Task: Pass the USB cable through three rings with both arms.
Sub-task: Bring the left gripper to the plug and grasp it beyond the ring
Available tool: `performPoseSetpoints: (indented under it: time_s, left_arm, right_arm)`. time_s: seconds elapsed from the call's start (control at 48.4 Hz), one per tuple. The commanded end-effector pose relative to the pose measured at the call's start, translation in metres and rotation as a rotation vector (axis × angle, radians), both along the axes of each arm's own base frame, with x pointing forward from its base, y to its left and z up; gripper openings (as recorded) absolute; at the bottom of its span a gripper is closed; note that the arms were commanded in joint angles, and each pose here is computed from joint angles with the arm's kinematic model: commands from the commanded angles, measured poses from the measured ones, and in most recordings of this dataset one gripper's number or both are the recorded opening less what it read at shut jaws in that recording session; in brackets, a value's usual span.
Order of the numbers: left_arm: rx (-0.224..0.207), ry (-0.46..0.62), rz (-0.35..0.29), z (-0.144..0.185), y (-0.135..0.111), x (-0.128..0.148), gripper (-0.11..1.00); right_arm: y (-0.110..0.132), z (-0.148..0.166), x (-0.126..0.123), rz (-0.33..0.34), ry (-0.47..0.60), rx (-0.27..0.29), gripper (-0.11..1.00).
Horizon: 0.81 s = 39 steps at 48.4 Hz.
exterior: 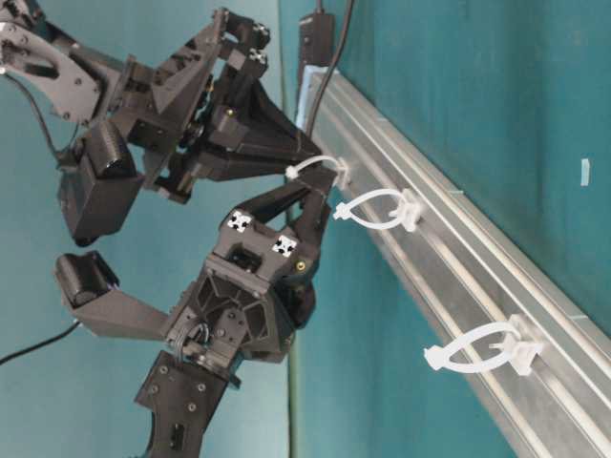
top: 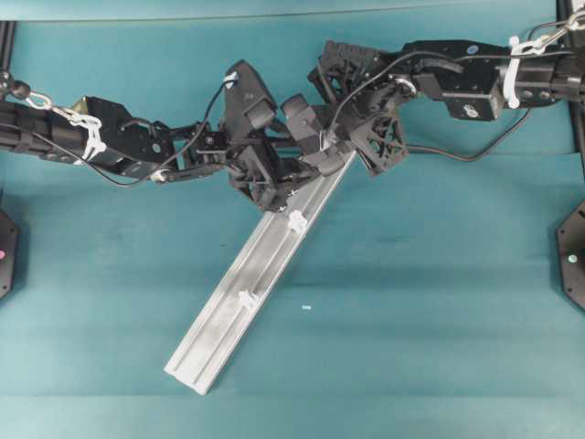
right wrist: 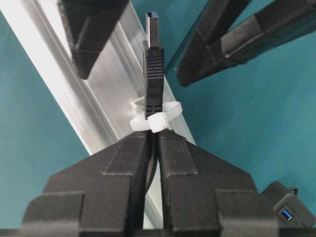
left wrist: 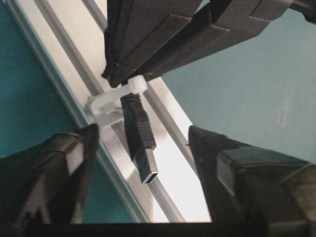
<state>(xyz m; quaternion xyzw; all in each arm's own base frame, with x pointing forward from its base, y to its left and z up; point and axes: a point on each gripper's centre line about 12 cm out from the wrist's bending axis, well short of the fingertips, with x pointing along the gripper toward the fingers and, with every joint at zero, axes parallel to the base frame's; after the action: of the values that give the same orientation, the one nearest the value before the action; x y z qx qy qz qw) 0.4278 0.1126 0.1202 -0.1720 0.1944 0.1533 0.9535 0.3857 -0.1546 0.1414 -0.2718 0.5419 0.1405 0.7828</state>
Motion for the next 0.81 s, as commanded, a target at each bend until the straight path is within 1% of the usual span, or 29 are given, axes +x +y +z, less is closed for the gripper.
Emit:
performPoseSetpoints:
  time_s: [0.0,0.062,0.145,0.227,0.289,0.558,0.599,0.682,0.785]
  left_arm:
    - [0.005,-0.022,-0.004,0.0079,-0.0007,0.003,0.73]
    - [0.008,-0.02,-0.005,0.0075,-0.0006,0.0033,0.61]
    - [0.021,-0.017,-0.013,0.0077,-0.0015,0.0031,0.4]
    - [0.024,-0.008,-0.017,0.0065,-0.002,0.0017,0.2]
    - [0.021,0.002,-0.017,0.0047,-0.0023,0.0005,0.11]
    - [0.023,-0.002,-0.018,0.007,-0.002,0.002,0.1]
    - [0.016,-0.001,-0.016,0.0063,-0.0026,0.0017,0.1]
    - [0.01,0.004,-0.013,0.0053,-0.0025,0.0002,0.1]
    - [0.007,0.005,-0.012,0.0048,-0.0031,-0.0001,0.1]
  right_arm:
    - [0.002,0.002,0.0028,0.006,-0.009,0.001,0.08]
    - [0.0019,0.0016,0.0027,0.006,-0.01,-0.001,0.08]
    - [0.0018,0.0017,0.0028,0.004,-0.011,-0.002,0.08]
    - [0.0019,0.0023,0.0028,0.003,-0.013,-0.002,0.08]
    - [0.0025,0.0023,0.003,0.003,-0.013,-0.001,0.08]
    - [0.0034,0.0025,0.0039,0.004,-0.017,-0.002,0.08]
    - [0.0033,0.0023,0.004,0.002,-0.02,-0.003,0.08]
    - [0.0023,0.0038,0.0058,-0.006,-0.039,-0.01,0.08]
    - [0.0047,0.0028,0.0062,-0.025,-0.048,-0.004,0.08]
